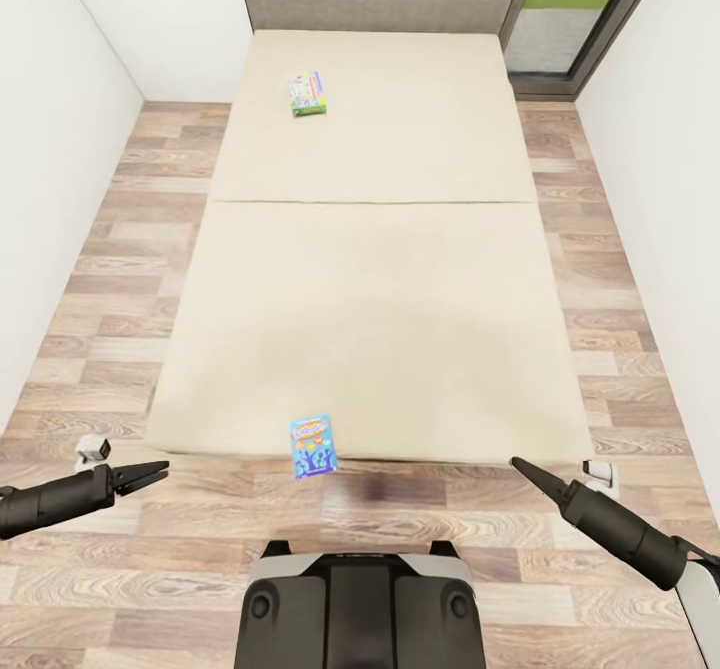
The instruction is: Put all the toys in the child's room - the three board games (two on the bed and one on the table), the two jigsaw puzzles on the table, and the tennis ball on the table - inside the toy box on the table in the child's room.
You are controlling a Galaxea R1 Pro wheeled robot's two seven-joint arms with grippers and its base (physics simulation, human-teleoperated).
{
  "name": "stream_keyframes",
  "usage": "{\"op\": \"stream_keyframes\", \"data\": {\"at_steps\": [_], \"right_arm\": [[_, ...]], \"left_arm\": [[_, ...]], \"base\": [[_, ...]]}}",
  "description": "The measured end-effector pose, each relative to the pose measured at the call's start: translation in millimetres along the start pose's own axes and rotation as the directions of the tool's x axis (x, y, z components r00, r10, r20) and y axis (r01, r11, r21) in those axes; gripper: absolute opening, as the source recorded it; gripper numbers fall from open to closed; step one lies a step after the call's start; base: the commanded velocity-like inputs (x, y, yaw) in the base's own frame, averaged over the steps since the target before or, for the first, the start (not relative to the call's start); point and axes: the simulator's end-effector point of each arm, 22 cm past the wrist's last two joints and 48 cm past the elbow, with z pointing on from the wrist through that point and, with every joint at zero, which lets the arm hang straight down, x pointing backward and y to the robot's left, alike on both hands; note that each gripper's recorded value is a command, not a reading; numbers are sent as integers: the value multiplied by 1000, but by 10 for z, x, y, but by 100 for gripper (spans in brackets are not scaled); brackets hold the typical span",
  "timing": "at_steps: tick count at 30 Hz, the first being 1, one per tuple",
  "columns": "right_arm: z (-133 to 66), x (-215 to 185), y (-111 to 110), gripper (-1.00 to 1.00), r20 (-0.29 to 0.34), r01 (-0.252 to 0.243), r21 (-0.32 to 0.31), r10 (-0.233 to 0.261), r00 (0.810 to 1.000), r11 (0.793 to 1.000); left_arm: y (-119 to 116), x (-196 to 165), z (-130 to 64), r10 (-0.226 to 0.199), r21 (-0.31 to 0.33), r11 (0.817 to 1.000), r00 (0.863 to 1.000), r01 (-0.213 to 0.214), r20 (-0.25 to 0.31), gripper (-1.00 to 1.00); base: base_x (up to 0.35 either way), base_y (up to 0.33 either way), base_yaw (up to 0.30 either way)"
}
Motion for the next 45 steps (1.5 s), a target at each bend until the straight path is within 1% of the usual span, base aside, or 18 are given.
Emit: {"op": "stream_keyframes", "data": {"at_steps": [4, 8, 18, 26, 30, 36, 41, 45], "right_arm": [[-7, 61, -85, 100, -7, -21, 20, 21, 1000, 1000], [-17, 89, -125, 100, -10, -31, 30, 32, 999, 999], [-18, 86, -111, 100, -7, -32, 32, 33, 999, 999], [54, 204, -183, 100, -35, -48, 60, 50, 998, 997], [80, 234, -217, 100, -42, -53, 75, 56, 998, 996], [91, 243, -235, 100, -44, -65, 81, 68, 997, 995], [85, 290, -327, 100, -45, -97, 94, 102, 994, 991], [127, 303, -454, 100, -39, -154, 100, 158, 987, 983]], "left_arm": [[-25, -13, -11, 5, 2, 1000, 1000, -5, 5, 100], [-64, -31, -15, 13, 7, 1000, 1000, -13, 9, 100], [-127, -72, -44, 27, 10, 1000, 999, -27, 18, 100], [-141, -71, -29, 24, 15, 1000, 1000, -24, 19, 100], [-144, -69, -23, 24, 16, 1000, 1000, -24, 19, 100], [-144, -69, -23, 24, 16, 1000, 1000, -25, 19, 100], [-144, -69, -23, 24, 16, 1000, 1000, -25, 19, 100], [-144, -70, -23, 24, 16, 1000, 1000, -25, 19, 100]], "base": [[0, 0, 78], [0, 0, 81], [0, 0, 84], [0, 7, 21], [0, 151, 5], [0, 160, 1], [0, 49, 0], [0, 35, 0]]}}
